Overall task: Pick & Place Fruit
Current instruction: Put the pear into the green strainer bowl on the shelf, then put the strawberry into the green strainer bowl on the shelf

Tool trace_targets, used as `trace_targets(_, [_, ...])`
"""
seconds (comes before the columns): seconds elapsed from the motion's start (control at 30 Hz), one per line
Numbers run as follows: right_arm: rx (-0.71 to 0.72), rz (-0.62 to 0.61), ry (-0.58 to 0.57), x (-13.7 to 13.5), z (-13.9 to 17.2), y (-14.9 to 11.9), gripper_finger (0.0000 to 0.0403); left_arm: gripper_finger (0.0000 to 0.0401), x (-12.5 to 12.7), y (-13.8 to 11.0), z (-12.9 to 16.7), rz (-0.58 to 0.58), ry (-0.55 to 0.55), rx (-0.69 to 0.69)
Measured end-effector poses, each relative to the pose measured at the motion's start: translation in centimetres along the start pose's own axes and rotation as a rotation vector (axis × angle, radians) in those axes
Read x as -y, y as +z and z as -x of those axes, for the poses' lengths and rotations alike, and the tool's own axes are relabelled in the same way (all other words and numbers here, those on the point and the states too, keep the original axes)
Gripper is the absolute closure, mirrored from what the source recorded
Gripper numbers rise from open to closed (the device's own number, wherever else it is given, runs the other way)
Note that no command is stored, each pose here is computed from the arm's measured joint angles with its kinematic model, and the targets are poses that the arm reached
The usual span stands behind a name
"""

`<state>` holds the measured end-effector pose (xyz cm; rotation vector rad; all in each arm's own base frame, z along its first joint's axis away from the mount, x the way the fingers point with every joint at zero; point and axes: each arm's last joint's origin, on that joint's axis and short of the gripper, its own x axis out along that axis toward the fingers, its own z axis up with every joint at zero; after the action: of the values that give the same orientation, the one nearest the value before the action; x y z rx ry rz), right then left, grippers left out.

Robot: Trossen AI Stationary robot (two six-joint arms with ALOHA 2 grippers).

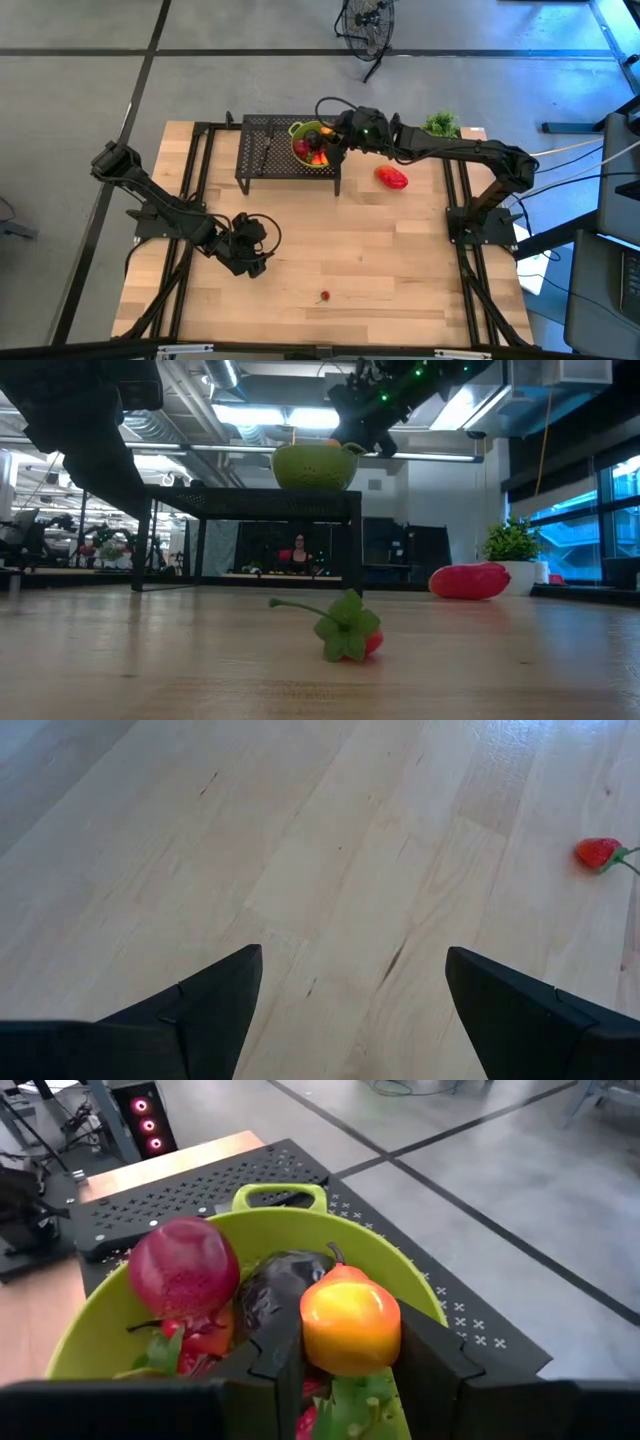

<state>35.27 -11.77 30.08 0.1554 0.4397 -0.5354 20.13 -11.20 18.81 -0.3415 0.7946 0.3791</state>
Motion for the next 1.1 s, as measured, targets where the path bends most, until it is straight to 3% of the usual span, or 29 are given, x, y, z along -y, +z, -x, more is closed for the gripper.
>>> trace_targets(0.57, [-0.051, 0.006, 0.017, 0.0, 0.0, -0.5, 0.0272, 0.0088, 0.0, 0.0, 0.0, -0.01, 0.0, 0.0])
trace_targets(1.1, [-0.048, 0.024, 0.038, -0.1, 0.1, -0.4, 0.0167, 0.0088, 1.1, 0.8, 0.1, -0.178, -0.095, 0.086])
